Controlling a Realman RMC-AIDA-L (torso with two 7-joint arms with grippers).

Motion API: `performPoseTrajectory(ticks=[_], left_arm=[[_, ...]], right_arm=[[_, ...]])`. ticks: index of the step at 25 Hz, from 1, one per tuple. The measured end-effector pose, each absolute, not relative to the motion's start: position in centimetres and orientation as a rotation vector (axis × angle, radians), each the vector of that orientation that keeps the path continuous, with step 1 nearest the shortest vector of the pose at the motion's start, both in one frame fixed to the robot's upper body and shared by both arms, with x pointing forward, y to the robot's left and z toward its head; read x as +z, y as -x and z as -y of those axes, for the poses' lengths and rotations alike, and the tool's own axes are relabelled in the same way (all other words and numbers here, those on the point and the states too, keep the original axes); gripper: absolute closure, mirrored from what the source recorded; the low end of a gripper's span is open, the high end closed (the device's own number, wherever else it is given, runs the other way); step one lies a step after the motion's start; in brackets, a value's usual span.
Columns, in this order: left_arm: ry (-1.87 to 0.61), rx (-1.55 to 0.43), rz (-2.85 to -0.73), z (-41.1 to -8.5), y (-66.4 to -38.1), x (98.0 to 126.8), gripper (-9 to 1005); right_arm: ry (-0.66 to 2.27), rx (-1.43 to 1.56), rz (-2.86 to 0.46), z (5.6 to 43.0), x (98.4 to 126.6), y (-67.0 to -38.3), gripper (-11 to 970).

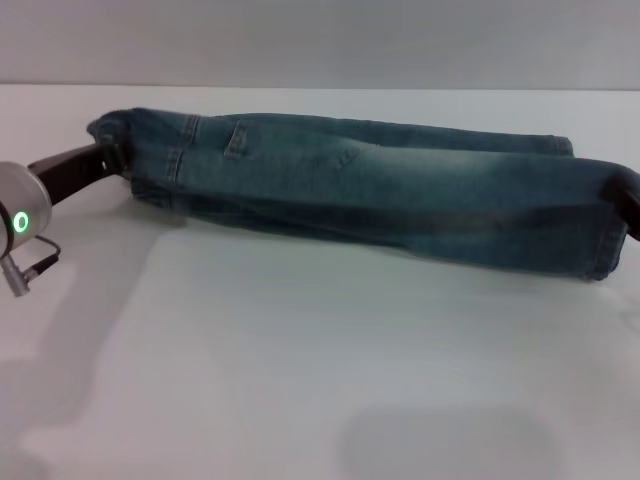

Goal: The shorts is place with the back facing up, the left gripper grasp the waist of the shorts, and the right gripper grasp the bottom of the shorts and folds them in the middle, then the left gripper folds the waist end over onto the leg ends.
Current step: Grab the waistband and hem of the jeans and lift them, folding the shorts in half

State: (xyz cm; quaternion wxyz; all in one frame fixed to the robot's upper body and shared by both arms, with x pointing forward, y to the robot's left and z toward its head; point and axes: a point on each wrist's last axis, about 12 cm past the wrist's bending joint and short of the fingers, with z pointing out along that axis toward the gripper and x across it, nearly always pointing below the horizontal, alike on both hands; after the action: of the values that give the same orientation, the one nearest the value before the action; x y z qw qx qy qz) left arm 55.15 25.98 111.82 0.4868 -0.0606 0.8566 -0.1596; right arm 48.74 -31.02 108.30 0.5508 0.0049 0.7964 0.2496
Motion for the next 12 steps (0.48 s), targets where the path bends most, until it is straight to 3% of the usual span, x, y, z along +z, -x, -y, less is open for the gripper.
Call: performPoseTrajectory(ticks=[12], left_arm=[[0.109, -0.395, -2.065, -24.7, -56.6, 111.3, 804]], right_arm=[[0.002, 0.458, -1.880, 32.8, 107.7, -48.9, 909]])
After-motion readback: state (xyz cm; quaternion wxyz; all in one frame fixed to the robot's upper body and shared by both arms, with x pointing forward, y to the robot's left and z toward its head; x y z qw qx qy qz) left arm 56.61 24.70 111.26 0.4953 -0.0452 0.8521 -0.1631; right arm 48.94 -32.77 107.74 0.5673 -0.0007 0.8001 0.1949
